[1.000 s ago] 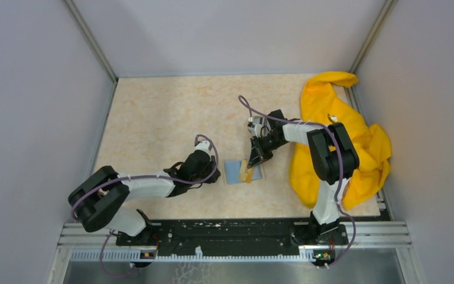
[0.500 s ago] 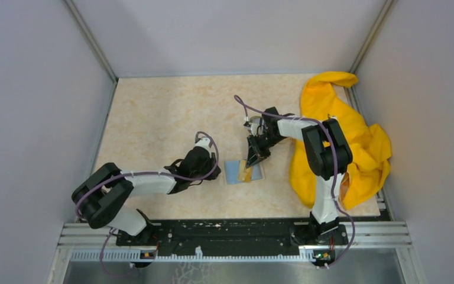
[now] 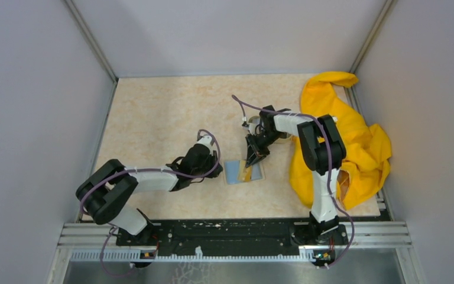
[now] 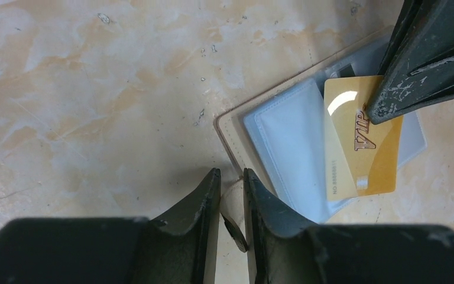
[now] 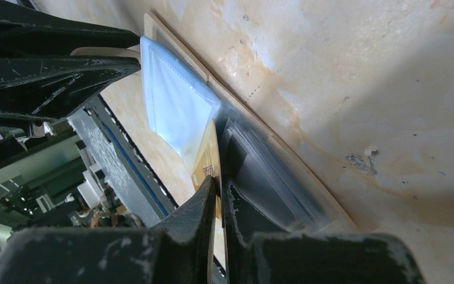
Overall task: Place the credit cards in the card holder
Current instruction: Insert the credit card into the card holder.
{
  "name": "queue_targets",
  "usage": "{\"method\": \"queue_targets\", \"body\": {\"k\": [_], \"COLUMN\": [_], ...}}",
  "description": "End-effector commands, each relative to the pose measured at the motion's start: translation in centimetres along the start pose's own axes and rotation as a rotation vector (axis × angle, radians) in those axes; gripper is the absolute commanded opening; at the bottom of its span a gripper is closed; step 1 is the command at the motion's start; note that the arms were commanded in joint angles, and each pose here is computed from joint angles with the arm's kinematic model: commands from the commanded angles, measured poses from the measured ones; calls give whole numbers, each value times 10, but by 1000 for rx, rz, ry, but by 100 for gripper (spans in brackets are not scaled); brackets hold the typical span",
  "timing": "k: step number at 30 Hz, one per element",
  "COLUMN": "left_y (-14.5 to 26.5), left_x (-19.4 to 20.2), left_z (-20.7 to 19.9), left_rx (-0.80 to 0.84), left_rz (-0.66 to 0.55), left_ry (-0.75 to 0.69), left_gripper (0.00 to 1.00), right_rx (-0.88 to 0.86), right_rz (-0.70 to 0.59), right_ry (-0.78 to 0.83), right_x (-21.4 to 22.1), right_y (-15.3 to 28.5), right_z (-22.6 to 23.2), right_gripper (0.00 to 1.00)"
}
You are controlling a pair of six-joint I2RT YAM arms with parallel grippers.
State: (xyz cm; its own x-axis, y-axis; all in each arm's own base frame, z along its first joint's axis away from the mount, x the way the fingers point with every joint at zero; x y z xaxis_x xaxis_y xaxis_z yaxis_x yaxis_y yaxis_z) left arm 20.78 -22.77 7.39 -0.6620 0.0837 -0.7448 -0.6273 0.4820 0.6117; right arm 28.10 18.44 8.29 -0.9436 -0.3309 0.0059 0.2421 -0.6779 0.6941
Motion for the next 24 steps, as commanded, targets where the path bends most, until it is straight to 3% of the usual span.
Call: {"method": "queue_targets", "body": {"k": [1, 24], "left_y": [-5, -7], "left_x": [-1, 0], "left_z": [1, 3], "left_rx": [12, 41], "left_rz": [11, 11], "left_ry": [-13, -2], "left_gripper": [27, 26], "right_rx": [154, 164], "right_rz": [44, 108], "right_ry": [43, 20], "right_x": [-1, -18], "right_y": [-7, -21], "right_z": [-20, -15], "right_gripper": [7, 14]}}
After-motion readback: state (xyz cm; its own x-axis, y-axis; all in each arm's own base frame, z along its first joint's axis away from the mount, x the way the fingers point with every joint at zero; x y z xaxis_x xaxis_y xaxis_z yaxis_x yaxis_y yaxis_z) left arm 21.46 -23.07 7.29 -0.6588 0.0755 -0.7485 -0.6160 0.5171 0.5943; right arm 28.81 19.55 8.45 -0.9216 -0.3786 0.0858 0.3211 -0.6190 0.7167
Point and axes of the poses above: each gripper's point midway between its finger pads, its own y axis back along the fingers, its own z axis along the line the jaws close on, x = y × z, the point moved 8 cm from there along y, back along the fingers, and after that the axes turned 8 degrees about -y, right-handed, at the moved point
